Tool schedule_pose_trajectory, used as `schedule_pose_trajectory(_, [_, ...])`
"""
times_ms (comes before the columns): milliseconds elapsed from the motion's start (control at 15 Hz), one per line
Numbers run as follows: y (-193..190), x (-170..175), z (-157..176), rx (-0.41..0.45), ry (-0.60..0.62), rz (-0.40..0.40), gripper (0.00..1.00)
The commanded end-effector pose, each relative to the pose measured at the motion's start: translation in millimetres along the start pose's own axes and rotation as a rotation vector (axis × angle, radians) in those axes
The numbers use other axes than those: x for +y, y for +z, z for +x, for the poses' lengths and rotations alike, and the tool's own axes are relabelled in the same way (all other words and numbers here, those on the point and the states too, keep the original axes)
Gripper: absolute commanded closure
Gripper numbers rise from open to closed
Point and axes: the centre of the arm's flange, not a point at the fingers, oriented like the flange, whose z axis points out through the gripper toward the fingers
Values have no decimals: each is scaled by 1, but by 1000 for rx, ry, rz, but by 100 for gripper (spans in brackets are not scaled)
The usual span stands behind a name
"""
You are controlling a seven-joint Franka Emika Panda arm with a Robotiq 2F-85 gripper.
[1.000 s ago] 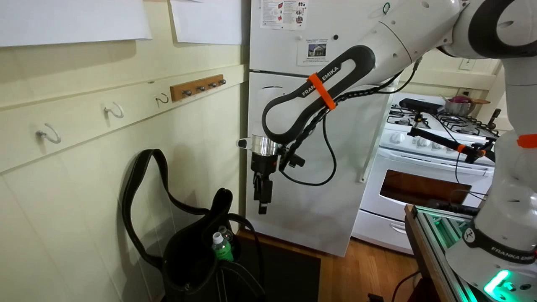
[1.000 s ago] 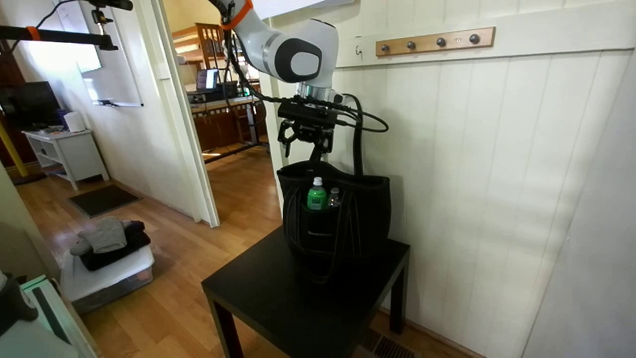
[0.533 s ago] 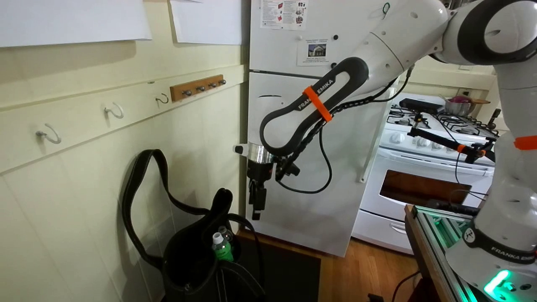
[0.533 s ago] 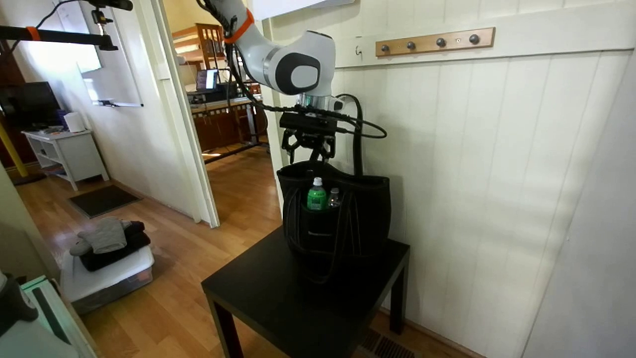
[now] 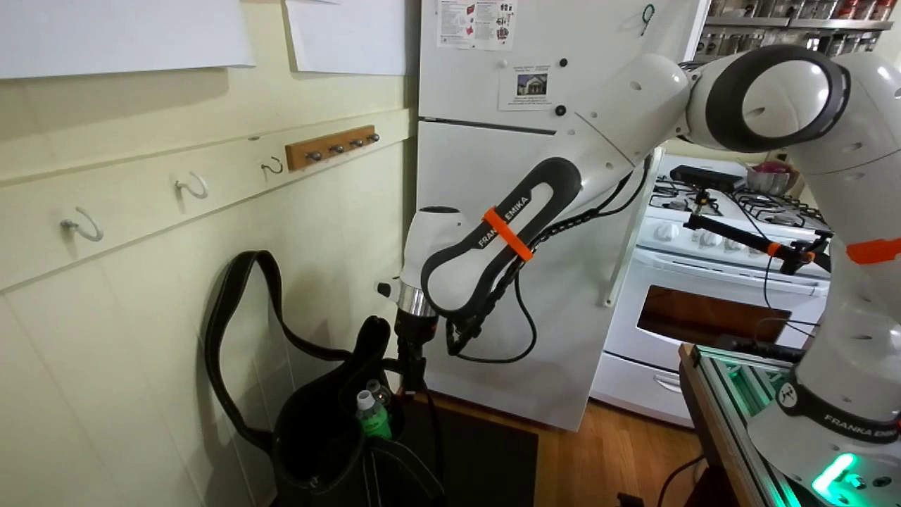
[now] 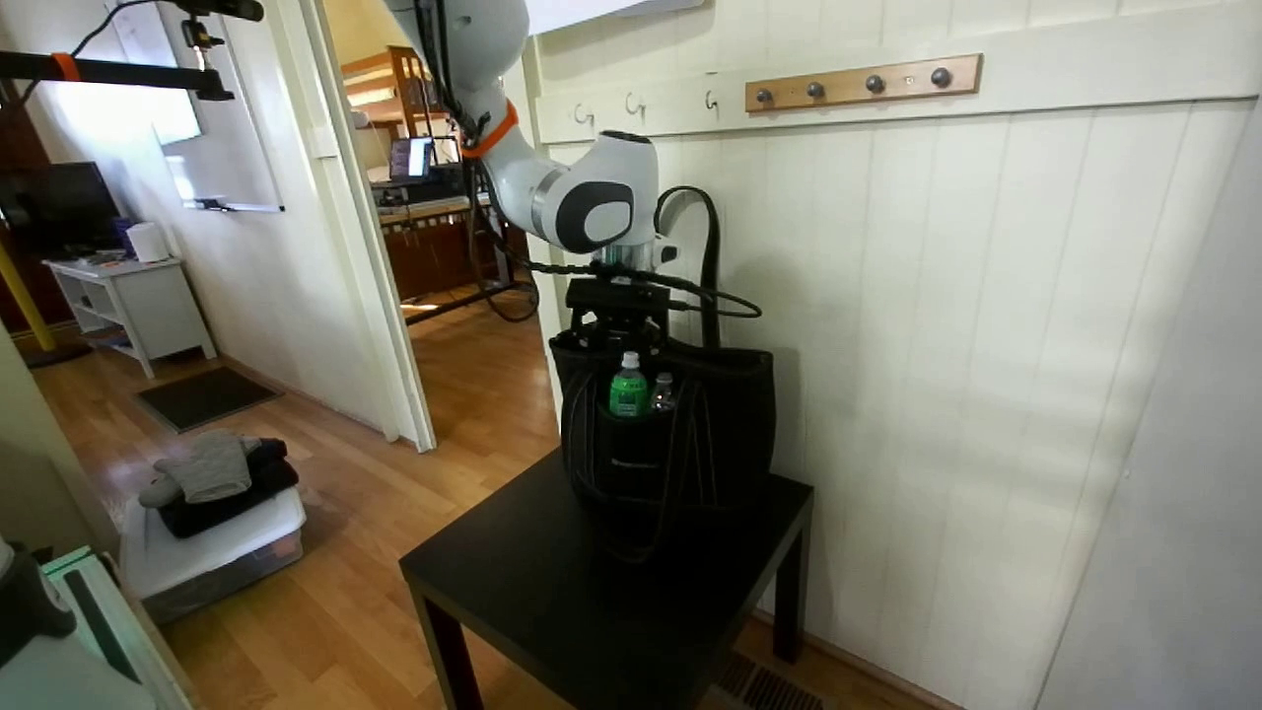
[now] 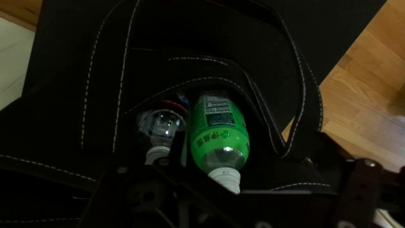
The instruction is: Pick up the bottles and put them inside the bag
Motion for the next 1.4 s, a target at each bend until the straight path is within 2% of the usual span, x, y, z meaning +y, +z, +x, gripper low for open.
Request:
schedule_pose_trajectory(0, [22,7,18,42,-17,-25,0])
schedule_pose_trajectory(400, [38,7,38,122,-60,-36,1])
schedule_pose_trajectory(467, [39,6,40,127,-64,-35,25])
schedule_pose_trajectory(600, [42,6,44,142,-75,-34,31])
schedule_pose_trajectory(1067, [41,2,46,142,-76,-45,84])
schedule_pose_trajectory(1133, [38,1,45,141,-74,-51,89])
schedule_pose_trajectory(1333, [32,0,43,148,-73,-51,89])
